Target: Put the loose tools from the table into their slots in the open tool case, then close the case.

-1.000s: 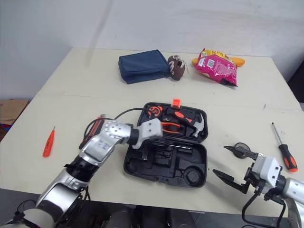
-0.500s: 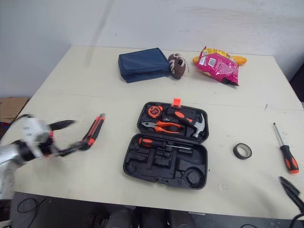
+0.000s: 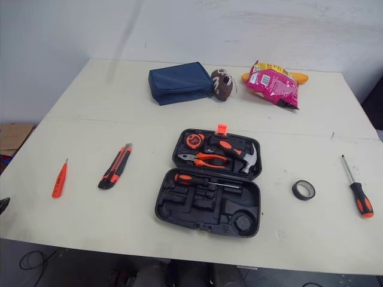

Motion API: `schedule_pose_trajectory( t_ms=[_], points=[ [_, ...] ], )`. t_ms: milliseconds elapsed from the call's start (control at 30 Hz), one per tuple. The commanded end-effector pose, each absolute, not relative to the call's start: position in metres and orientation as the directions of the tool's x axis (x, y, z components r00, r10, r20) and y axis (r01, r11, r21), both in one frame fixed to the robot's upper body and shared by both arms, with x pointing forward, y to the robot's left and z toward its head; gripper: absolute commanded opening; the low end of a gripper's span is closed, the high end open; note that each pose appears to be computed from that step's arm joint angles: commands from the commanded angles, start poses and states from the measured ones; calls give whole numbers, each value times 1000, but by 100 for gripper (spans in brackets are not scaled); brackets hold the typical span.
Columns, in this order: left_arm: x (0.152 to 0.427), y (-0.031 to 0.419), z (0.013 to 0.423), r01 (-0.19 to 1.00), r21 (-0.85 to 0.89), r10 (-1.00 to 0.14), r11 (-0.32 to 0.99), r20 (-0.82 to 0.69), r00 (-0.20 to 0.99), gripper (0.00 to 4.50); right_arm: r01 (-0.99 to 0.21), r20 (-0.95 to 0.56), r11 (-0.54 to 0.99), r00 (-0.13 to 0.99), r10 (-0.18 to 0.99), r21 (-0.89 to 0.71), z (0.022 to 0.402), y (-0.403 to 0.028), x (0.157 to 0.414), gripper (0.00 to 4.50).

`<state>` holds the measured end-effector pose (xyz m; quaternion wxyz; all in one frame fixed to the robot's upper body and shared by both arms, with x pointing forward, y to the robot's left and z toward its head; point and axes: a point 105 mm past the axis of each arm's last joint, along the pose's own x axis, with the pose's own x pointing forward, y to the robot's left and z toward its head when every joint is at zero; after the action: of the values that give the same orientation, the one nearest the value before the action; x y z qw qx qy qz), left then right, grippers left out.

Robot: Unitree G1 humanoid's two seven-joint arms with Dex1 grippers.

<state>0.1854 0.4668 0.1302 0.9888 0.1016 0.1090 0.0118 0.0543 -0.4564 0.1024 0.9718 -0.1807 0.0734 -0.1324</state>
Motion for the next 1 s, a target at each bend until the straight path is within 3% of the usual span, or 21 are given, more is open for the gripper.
schedule_pose_trajectory(
  t_ms=[33,300,433,533,667,800,1000],
  points=[
    [197,453,151,48,231,-17,972,-134,991,447,275,-29,894,952,-305,-353,120,-466,60,450],
    [249,360,175,348,242,-350,906,-35,936,447,171,13,948,985,-174,-266,126,-449,107,450],
    [274,290,194,567,301,-584,767,-40,811,447,51,46,970,998,-41,-239,139,-414,147,450],
    [284,242,214,680,316,-716,661,-3,698,447,58,-85,973,993,-79,-223,133,-406,166,450],
    [279,191,224,793,292,-830,534,0,558,447,24,-188,982,980,-60,-187,129,-404,180,450],
    [253,132,226,926,202,-946,318,4,324,447,36,-355,983,930,-98,-178,118,-425,198,450],
    [230,110,226,978,139,-987,153,-31,158,447,-18,-475,997,880,-22,-80,104,-437,214,450]
  ],
)
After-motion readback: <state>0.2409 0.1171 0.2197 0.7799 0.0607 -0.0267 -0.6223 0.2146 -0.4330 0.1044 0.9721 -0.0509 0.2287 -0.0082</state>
